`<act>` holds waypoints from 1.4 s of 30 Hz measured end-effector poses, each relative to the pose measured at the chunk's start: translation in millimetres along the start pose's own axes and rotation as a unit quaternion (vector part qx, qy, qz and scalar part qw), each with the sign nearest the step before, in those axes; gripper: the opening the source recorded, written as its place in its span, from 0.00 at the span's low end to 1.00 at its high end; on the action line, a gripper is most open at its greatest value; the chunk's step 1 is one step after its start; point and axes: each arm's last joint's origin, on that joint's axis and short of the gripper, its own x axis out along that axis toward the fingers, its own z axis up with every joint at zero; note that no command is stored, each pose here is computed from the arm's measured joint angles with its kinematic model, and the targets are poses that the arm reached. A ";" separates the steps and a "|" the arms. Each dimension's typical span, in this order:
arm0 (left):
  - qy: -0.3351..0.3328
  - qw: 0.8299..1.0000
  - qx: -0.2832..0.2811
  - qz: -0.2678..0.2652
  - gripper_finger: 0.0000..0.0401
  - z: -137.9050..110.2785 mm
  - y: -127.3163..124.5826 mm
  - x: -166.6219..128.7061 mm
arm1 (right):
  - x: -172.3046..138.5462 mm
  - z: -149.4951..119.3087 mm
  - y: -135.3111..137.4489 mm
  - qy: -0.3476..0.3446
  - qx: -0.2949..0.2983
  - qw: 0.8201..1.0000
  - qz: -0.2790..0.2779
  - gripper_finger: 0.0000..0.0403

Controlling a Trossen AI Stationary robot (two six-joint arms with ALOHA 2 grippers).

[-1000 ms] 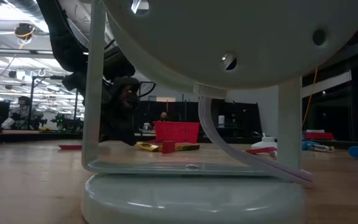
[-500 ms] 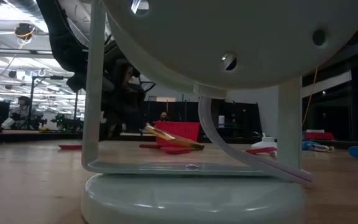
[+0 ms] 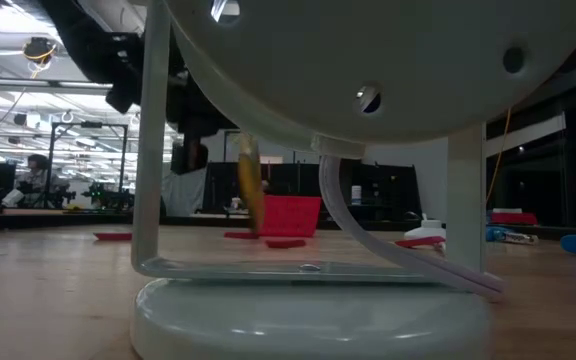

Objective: Pick & Place School Supplies
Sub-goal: Put the yellow box crayon into the black bin

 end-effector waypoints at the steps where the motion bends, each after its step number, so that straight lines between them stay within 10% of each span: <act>1: -0.003 1.000 0.000 -0.003 0.00 0.3 -3.0 -2.2 | 0.0 0.0 0.0 0.000 -0.004 1.000 0.000 0.53; 12: -0.002 1.000 -0.008 -0.004 0.00 -11.0 -33.8 -33.8 | 0.0 0.9 -0.4 -0.015 -0.007 1.000 -0.007 0.53; 22: 0.049 0.990 0.051 0.124 0.06 -37.4 -23.2 -36.6 | 0.0 1.4 -0.6 -0.024 -0.009 1.000 -0.011 0.53; 33: 0.008 0.974 -0.114 0.195 0.47 -40.8 17.7 -37.6 | 0.0 1.4 -0.6 -0.024 -0.006 1.000 -0.011 0.53; 42: -0.032 0.972 -0.161 0.171 0.47 -58.2 66.0 -35.5 | -0.9 -0.8 0.8 -0.026 0.001 1.000 -0.009 0.53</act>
